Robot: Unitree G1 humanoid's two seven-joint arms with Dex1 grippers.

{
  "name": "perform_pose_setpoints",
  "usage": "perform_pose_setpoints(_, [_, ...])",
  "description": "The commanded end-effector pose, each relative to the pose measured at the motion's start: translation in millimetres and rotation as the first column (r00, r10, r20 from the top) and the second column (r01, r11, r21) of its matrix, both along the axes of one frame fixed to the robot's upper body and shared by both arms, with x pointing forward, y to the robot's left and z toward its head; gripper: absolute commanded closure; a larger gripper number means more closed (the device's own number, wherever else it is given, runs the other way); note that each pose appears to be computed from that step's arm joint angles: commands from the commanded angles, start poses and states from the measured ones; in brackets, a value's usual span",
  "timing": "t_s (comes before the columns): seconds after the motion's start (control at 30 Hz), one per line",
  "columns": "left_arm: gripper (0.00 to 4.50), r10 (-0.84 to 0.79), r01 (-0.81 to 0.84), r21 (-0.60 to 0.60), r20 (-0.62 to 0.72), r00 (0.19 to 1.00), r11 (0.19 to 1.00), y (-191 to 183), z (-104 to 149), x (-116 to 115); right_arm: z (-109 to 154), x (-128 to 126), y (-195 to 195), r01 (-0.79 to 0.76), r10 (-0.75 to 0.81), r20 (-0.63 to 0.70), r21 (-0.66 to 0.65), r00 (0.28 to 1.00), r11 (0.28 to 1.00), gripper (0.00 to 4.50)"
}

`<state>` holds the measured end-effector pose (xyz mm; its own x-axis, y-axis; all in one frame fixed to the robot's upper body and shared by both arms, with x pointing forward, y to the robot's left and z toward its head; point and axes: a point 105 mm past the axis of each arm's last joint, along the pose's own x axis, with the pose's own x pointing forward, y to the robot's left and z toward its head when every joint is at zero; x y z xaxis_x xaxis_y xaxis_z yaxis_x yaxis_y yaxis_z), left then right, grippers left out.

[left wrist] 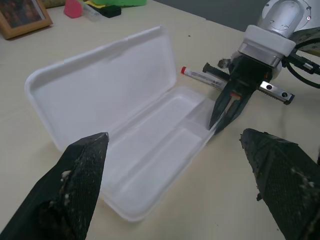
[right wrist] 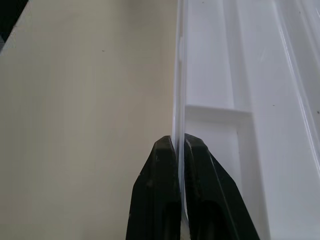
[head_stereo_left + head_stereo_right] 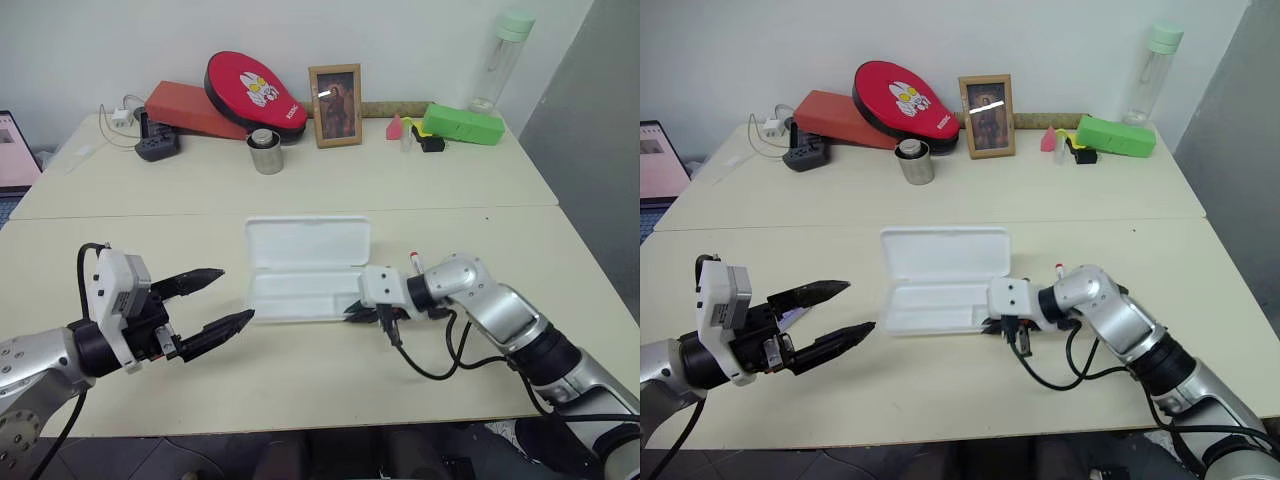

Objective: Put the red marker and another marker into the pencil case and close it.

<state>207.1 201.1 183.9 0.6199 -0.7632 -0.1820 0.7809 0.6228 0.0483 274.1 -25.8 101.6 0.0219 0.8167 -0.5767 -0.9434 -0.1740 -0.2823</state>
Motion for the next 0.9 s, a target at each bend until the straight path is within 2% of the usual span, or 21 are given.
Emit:
perform_pose_setpoints(0.03, [0.0,-0.03,0.029,0.046,0.031,0.999,0.999,0.3,9.4,-6.7,6.1,-4.7,4.0,-0.043,0.042,0.047,0.006,0.998,0.999,4.49])
perform_pose_setpoints(0.17, [0.0,-0.031,0.029,0.048,0.031,0.999,0.998,0.3,9.8,-6.3,0.8,1.5,0.7,-0.007,0.008,0.05,-0.019,0.999,1.0,4.49])
perform_pose_setpoints(0.47, [0.0,-0.032,0.03,0.044,0.035,0.999,0.999,-2.1,9.5,-3.7,5.0,22.2,-0.8,0.103,-0.104,0.077,0.013,0.992,0.995,4.49])
perform_pose_setpoints(0.63, [0.0,-0.036,0.034,0.044,0.036,0.999,0.998,-2.8,10.4,-2.2,4.3,25.7,-1.2,0.128,-0.129,0.058,0.028,0.99,0.991,4.49])
perform_pose_setpoints(0.9, [0.0,-0.039,0.037,0.044,0.031,0.999,0.998,-4.6,9.4,-1.6,-6.7,17.5,-4.4,0.096,-0.096,0.021,-0.007,0.995,0.995,4.49])
